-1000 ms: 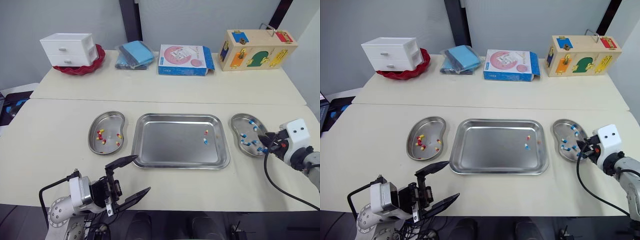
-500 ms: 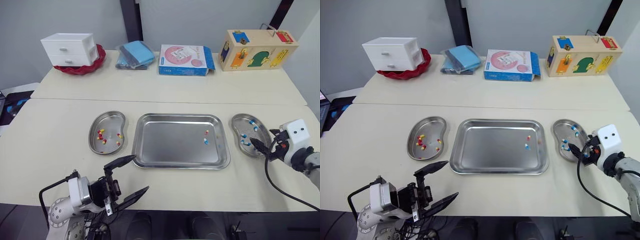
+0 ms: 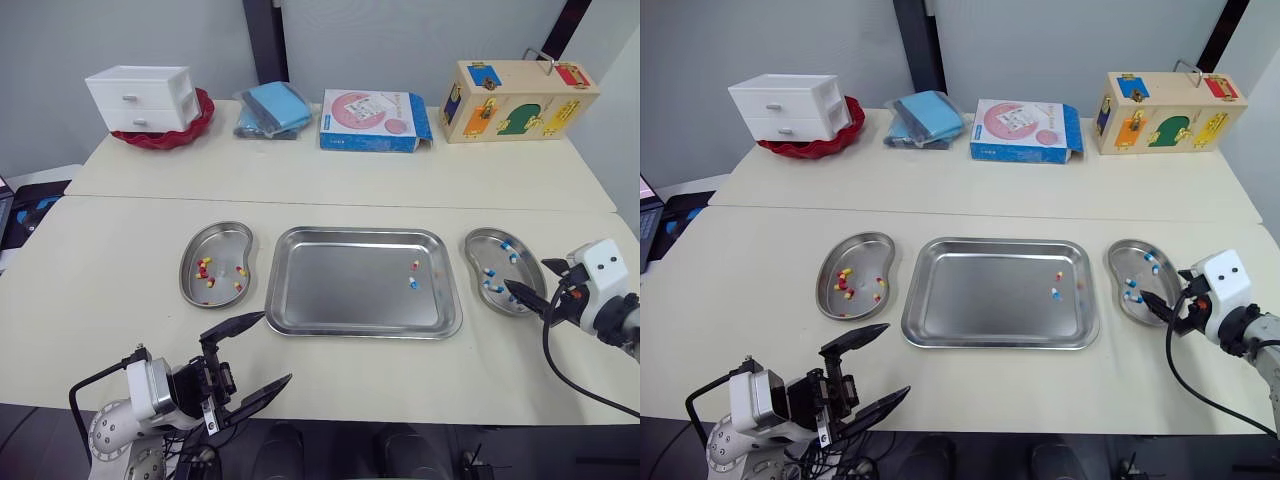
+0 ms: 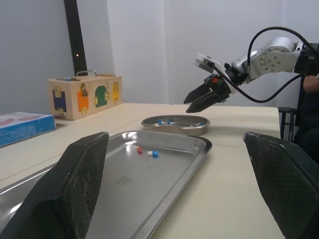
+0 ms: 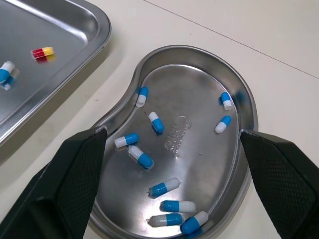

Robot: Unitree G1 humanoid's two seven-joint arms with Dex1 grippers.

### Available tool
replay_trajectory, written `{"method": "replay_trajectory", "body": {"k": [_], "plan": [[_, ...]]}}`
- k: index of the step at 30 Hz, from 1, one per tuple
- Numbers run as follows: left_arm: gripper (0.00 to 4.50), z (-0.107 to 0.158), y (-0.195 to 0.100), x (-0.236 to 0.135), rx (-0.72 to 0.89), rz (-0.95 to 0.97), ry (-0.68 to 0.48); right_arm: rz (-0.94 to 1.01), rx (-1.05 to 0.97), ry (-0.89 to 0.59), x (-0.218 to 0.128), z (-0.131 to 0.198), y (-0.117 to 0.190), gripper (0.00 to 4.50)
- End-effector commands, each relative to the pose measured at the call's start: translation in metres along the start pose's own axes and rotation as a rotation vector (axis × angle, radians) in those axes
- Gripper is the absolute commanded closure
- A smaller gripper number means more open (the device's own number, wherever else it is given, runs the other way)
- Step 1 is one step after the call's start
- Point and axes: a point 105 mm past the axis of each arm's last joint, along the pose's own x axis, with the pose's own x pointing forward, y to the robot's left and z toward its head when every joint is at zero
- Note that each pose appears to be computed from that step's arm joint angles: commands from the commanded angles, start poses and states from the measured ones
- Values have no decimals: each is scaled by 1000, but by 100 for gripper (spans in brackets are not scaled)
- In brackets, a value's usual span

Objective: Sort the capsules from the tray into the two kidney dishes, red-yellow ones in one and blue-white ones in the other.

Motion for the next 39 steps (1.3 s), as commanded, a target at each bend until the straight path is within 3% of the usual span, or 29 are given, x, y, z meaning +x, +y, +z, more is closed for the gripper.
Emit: {"method": "replay_trajectory", "body": {"k": [1,14,18,20,26,32,35,39], "plan": [[0,5,1,-3,33,13,-8,-12,-46,-37,-6,13,-5,4],[0,7,6,-10,45,104,26,76,-89,-87,-14,20,0,4],[0,6,18,-28,4,173,161,170,-118,-152,-28,27,7,4],[0,7,34,-49,-22,261,306,298,-110,-163,-42,22,25,4],[0,23,75,-93,-5,405,606,512,-105,-111,-64,-1,56,4],[0,36,96,-156,-48,494,866,620,-205,-71,-69,-19,66,4],[0,37,100,-175,-71,507,948,647,-230,-40,-69,-32,67,4],[0,43,112,-178,-37,523,938,640,-225,-44,-64,-38,65,4]]}}
